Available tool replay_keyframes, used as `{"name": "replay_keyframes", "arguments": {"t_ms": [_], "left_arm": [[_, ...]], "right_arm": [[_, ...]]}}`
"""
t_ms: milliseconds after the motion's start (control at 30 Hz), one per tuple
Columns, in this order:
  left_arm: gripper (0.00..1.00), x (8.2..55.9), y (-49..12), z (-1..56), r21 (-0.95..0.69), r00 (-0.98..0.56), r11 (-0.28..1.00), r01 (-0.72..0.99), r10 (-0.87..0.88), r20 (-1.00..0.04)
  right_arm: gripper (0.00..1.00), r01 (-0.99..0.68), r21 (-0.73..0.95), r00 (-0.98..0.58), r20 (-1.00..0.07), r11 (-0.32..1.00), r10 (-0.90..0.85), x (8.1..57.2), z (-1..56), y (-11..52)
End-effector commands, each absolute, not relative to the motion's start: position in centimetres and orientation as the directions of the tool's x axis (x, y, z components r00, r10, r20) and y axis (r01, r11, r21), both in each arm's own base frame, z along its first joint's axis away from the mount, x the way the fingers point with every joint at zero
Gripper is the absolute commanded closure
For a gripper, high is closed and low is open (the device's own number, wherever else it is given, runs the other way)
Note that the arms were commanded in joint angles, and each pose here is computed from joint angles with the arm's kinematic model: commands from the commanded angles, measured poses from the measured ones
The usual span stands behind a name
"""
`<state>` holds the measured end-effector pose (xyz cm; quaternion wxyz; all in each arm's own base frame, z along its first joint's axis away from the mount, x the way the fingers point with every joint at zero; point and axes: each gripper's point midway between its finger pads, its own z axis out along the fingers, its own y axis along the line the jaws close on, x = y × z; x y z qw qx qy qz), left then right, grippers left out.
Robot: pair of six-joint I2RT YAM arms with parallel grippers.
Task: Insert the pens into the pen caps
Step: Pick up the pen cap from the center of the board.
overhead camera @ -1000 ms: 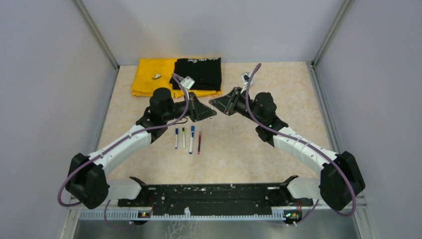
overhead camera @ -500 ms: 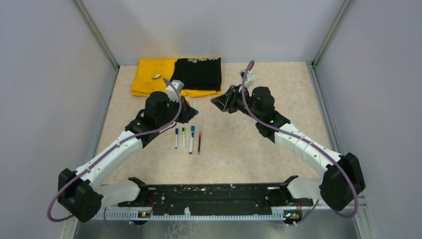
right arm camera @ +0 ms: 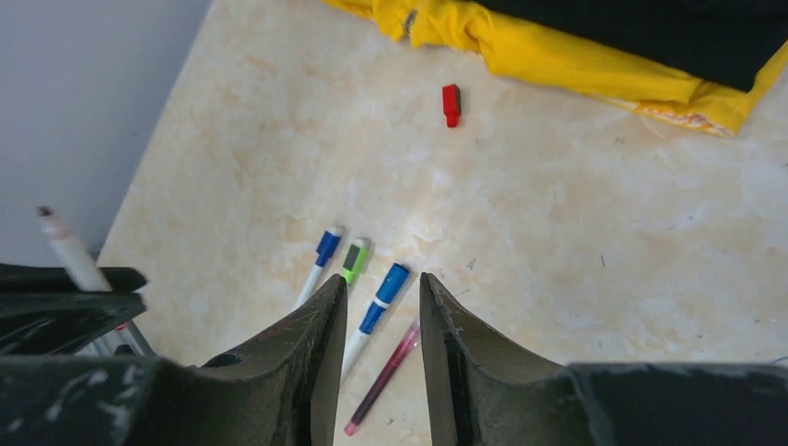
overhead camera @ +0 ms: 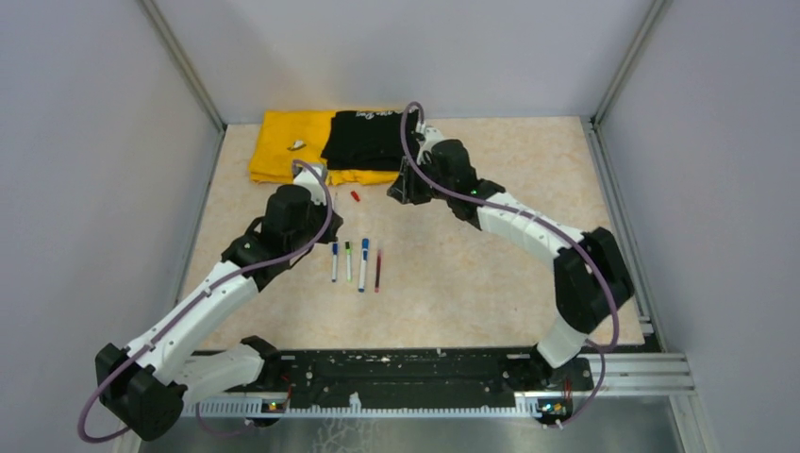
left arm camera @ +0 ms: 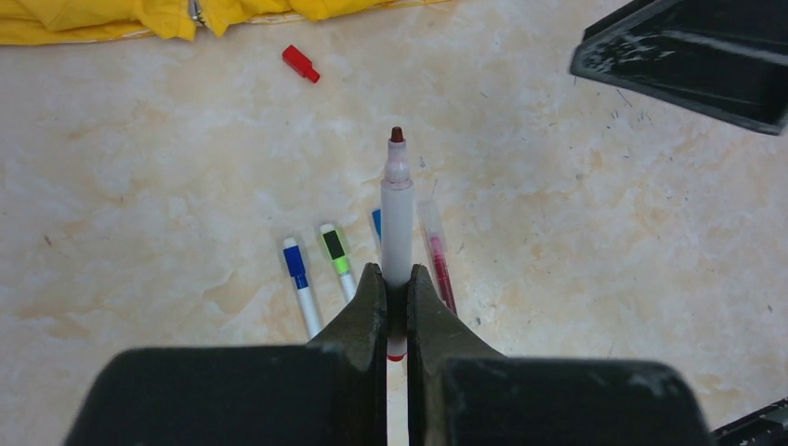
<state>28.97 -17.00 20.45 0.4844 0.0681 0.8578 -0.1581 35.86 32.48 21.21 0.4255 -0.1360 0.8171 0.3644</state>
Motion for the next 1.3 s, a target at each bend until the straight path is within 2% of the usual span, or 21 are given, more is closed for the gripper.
{"name": "replay_keyframes", "arguments": {"t_ms": [0,267,700,1267], "left_arm": [[1.00,28.7,-15.2,20.9,-0.156,-0.499,0.962,0.224,-0.025,-0.866],[1.00,28.1,-14.2,21.2,-0.158,-0.472,0.967,0.202,-0.046,-0.881],[1.00,27.0,-13.1,20.8,-0.173,-0.468,0.971,0.165,-0.077,-0.880],[1.00,26.8,-12.6,23.5,-0.195,-0.391,0.966,0.168,-0.116,-0.913]], "right_arm": [[0.67,-0.575,0.463,-0.627,-0.779,0.675,-0.001,36.8,19.7,35.5],[0.66,-0.575,0.445,-0.668,-0.740,0.686,-0.079,39.4,15.5,39.3],[0.54,-0.559,0.324,-0.629,-0.765,0.763,-0.136,45.2,11.5,43.0],[0.53,-0.610,0.170,-0.580,-0.761,0.774,-0.290,47.8,7.9,45.9]]}}
